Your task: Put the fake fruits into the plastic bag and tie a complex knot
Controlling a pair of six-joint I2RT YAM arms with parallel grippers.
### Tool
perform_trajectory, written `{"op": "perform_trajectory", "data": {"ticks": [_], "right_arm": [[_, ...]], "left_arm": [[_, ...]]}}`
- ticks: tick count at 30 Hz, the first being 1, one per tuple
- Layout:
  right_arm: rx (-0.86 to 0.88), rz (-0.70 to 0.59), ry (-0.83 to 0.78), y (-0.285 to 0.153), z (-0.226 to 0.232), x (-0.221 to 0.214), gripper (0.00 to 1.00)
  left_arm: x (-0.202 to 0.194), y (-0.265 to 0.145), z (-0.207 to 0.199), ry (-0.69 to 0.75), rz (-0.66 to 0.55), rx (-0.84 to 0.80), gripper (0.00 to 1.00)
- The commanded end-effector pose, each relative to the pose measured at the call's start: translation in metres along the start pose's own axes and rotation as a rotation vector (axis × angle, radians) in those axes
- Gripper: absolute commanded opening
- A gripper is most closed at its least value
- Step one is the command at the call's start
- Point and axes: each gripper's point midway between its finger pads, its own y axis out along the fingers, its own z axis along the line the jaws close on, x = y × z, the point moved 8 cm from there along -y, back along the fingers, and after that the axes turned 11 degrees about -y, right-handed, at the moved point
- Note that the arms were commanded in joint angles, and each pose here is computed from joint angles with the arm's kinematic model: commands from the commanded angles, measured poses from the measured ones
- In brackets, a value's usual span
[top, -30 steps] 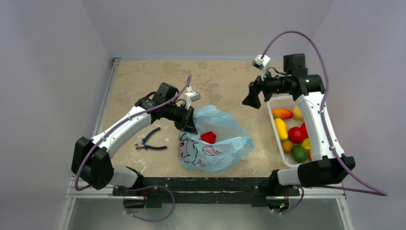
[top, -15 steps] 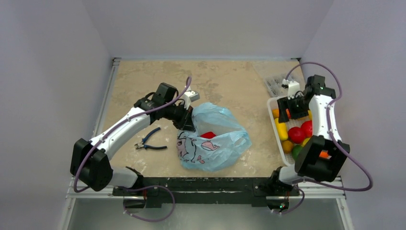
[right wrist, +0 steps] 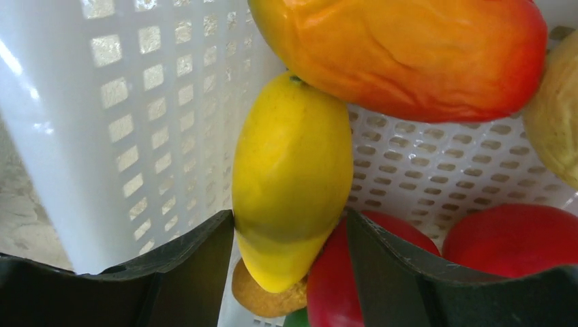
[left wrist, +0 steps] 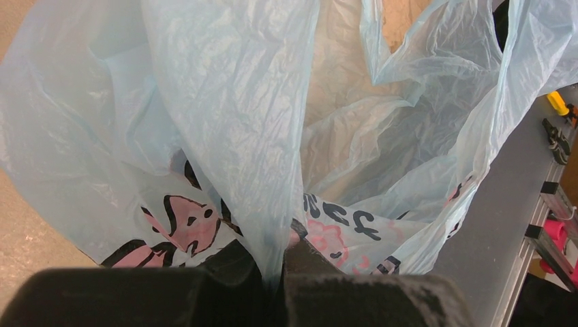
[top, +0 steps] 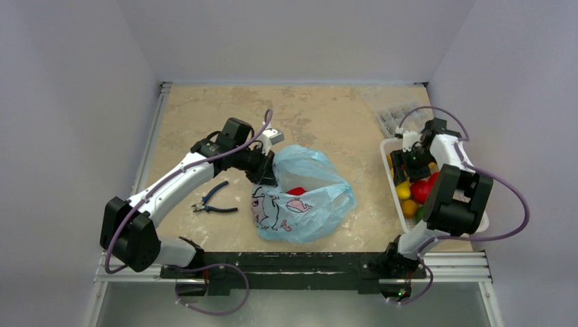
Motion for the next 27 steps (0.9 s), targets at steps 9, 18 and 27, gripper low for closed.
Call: {"op": "perform_trajectory", "data": {"ticks": [9, 18, 27], "right_arm": [[0.024, -0.032, 0.032, 0.01, -0.004, 0.006, 0.31], [0.021, -0.34, -0.174, -0.124, 0.013, 0.049, 0.17], [0.24, -0.857, -0.454, -0.196, 0.11, 0.123, 0.09]], "left_arm": [[0.015, -0.009, -0.008, 0.066, -0.052, 0.0, 0.0], [0.017, -0.01, -0.009, 0.074, -0.058, 0.0, 0.0], [0.02, -0.006, -0.011, 0.049, -0.05, -0.038, 0.0]]}}
